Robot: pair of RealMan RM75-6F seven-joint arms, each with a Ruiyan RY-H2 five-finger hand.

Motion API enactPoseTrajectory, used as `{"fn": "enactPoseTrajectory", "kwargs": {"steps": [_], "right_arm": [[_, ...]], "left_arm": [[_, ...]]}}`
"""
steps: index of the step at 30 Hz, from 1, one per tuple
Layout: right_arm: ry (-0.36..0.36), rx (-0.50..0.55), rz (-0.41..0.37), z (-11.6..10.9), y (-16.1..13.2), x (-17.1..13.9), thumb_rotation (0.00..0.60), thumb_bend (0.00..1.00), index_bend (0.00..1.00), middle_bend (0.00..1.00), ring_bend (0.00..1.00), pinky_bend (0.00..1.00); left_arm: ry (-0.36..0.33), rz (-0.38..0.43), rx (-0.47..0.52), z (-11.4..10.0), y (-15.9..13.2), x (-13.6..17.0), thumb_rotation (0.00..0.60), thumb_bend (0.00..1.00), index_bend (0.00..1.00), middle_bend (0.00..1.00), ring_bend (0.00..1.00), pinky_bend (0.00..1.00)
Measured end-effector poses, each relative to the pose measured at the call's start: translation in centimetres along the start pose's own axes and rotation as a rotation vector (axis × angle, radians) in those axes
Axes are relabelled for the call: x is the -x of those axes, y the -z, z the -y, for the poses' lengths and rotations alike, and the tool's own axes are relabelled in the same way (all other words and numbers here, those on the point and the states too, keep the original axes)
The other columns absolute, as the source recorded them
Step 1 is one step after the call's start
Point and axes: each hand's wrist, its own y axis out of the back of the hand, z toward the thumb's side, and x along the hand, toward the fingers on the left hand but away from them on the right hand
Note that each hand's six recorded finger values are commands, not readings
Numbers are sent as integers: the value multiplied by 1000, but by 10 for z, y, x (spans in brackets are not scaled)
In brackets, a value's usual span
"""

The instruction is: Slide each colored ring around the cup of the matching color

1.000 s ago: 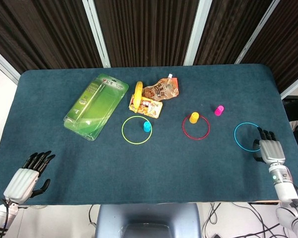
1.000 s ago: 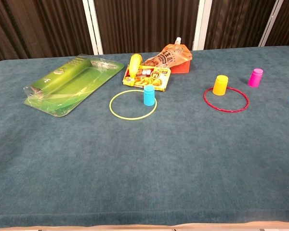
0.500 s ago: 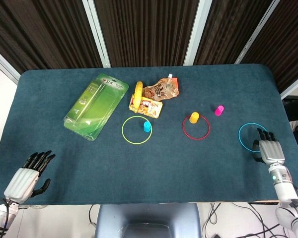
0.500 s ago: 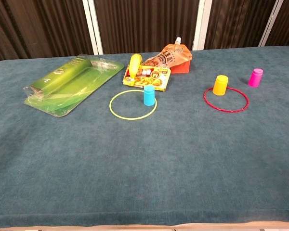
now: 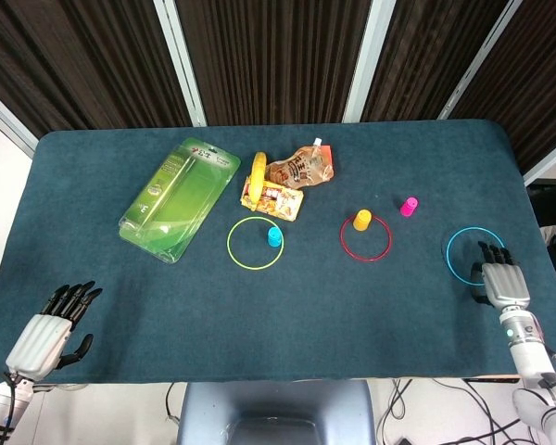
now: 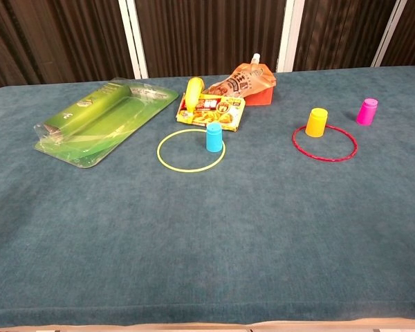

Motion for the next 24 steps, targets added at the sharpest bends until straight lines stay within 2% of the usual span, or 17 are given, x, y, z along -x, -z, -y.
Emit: {"fn": "enactPoseTrajectory", "kwargs": {"steps": [15, 24], "right_arm": [[10, -9, 0, -1, -2, 1, 600, 551, 899, 150, 0, 0], [12, -18, -2, 0, -5, 1, 600, 555, 909, 153, 0, 0]], "left_arm": [[1, 2, 3, 0, 0, 0, 600, 463, 0, 0, 0, 0], [-2, 1, 5, -1, 1, 0, 600, 463, 0, 0, 0, 0]]}}
